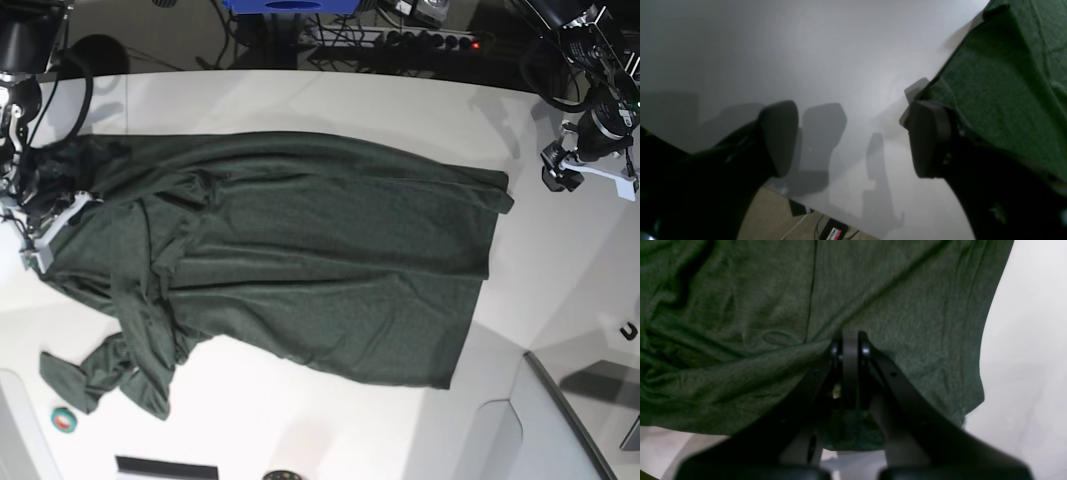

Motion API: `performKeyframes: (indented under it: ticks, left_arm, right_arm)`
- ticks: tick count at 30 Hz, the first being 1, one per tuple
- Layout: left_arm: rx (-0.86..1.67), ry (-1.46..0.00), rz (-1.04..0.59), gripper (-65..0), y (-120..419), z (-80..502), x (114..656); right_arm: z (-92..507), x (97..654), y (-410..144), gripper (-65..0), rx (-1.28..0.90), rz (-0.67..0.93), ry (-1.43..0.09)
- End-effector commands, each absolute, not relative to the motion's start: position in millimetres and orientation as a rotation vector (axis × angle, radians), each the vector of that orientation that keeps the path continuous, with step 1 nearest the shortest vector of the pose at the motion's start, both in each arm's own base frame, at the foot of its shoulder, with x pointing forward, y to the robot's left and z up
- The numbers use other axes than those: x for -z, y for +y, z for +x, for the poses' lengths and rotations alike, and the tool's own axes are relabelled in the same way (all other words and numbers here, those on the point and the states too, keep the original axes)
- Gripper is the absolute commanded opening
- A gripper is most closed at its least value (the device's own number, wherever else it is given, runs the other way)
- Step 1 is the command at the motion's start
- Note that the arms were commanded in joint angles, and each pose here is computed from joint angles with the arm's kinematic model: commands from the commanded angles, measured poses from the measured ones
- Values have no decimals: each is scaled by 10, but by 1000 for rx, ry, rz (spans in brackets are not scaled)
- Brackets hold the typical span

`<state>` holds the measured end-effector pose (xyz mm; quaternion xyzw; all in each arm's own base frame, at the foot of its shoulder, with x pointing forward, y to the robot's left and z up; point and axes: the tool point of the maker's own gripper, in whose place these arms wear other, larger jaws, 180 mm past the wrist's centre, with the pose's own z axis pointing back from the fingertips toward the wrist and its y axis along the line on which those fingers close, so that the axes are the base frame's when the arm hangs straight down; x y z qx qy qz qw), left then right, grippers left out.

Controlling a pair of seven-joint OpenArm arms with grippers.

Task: Layout the t-shirt on the table in an organized manner, then fold the t-shirt properly
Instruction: 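Hold the shirt corner with the right gripper and smooth it flat, then release the shirt corner with the right gripper and raise it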

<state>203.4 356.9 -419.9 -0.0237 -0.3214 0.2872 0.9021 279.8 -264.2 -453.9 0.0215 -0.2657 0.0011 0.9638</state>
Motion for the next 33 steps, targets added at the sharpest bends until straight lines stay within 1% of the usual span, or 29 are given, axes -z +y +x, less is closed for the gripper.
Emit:
performKeyframes:
  ticks: [1, 6, 22, 26, 33]
  left_arm:
    - [-585, -707, -33, -155, 3653, 2108, 4079]
    - [-585, -705, -33, -155, 3653, 2102, 4082]
    - [-581, -706, -33, -155, 3650, 2113, 4078]
    - [-581, -706, -33, -155, 3650, 2113, 4078]
    - [-580, -706, -34, -155, 3646, 2116, 4079]
  right_arm:
    - [2953, 4410, -2633, -647, -31, 41, -587]
    - [2980, 4437, -2467, -647, -77, 59, -581]
    - [2996, 4412, -2457, -647, -84, 61, -590]
    - [3003, 4361, -2353, -648, -149, 87, -603]
    - [3018, 4373, -2294, -648, -145, 101, -607]
